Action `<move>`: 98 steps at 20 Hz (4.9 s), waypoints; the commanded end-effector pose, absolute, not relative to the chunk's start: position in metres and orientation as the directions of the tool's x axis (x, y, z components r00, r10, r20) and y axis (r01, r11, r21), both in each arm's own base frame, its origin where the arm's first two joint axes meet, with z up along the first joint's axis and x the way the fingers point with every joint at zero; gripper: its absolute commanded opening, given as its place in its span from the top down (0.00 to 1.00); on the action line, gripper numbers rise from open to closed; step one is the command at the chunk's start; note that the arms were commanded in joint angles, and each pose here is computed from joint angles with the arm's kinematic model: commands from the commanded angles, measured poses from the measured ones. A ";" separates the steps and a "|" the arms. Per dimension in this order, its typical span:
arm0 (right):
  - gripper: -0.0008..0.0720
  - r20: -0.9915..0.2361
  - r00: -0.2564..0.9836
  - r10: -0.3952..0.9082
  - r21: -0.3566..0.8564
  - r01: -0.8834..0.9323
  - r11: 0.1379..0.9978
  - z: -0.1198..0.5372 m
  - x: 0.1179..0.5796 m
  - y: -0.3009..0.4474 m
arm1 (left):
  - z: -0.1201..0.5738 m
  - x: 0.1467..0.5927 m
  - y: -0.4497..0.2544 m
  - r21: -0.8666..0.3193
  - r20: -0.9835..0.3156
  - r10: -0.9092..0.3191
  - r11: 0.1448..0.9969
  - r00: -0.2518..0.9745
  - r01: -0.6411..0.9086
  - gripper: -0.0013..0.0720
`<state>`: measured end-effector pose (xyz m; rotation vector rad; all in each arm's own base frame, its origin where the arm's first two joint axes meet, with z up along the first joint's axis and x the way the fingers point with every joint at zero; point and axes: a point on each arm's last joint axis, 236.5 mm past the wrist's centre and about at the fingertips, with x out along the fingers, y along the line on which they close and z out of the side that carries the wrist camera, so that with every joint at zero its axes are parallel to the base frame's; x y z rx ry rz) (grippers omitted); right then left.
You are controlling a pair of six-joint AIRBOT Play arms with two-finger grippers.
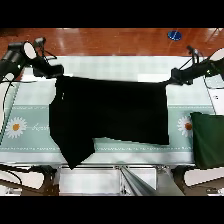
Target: Fold the shirts.
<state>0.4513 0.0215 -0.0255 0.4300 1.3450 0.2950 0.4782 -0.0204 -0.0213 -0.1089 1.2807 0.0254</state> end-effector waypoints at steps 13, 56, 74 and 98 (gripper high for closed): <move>0.42 -0.903 -0.002 0.429 0.424 0.149 0.893 -0.039 0.369 0.014 | -0.061 0.347 -0.008 -0.091 -0.971 -0.116 0.988 -0.211 -0.124 0.29; 0.64 -0.778 0.088 0.622 0.573 0.505 0.646 -0.117 0.228 0.073 | -0.120 0.193 -0.058 -0.435 -0.877 -0.479 0.761 0.036 -0.481 0.95; 0.96 -0.698 0.342 0.629 0.710 0.219 0.669 -0.021 0.411 0.039 | -0.007 0.474 -0.050 -0.515 -0.839 -0.447 0.837 0.312 -0.185 0.95; 0.41 -0.729 0.440 0.524 0.683 0.436 0.586 -0.075 0.407 -0.030 | 0.079 0.441 -0.033 -0.242 -0.797 -0.116 0.960 0.592 -0.138 0.29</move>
